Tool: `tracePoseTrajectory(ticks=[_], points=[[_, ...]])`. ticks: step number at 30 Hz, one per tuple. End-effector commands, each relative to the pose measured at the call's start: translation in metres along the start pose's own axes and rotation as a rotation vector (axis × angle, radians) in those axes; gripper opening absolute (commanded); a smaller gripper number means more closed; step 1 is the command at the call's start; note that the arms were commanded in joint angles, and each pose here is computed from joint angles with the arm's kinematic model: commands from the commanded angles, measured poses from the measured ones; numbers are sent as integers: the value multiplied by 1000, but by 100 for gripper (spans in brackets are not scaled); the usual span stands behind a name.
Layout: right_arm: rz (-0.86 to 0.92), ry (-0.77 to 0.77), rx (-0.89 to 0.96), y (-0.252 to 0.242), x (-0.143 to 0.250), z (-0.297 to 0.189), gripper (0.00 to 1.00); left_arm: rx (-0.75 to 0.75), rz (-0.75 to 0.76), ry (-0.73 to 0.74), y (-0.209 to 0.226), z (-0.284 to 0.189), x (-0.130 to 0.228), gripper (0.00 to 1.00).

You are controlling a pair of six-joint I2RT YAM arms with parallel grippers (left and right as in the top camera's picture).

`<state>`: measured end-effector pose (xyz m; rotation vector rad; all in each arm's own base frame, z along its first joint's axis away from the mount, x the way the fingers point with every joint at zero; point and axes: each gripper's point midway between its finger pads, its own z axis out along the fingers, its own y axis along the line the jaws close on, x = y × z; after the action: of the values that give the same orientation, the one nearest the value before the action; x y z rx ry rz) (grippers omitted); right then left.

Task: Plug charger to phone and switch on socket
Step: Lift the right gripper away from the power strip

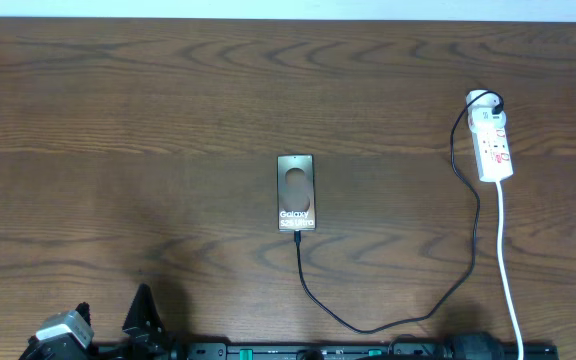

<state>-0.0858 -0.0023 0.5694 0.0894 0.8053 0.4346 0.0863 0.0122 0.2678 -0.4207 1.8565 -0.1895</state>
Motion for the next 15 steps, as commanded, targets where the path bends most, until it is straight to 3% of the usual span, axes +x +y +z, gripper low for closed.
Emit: tracePoseTrajectory(ticks=[1, 3, 4, 5, 15], points=[[-1, 87, 37, -12, 34, 13, 66, -8, 4, -11, 1, -2, -3, 97], [-4, 125, 57, -19, 52, 16, 74, -8, 4, -11, 1, -2, -3, 97], [-5, 137, 64, -22, 59, 16, 83, -8, 4, -11, 1, -2, -3, 97], [-7, 146, 71, -25, 67, 16, 99, -8, 4, -11, 1, -2, -3, 97], [-36, 235, 211, -63, 129, 13, 99, -8, 4, -11, 1, -2, -3, 97]])
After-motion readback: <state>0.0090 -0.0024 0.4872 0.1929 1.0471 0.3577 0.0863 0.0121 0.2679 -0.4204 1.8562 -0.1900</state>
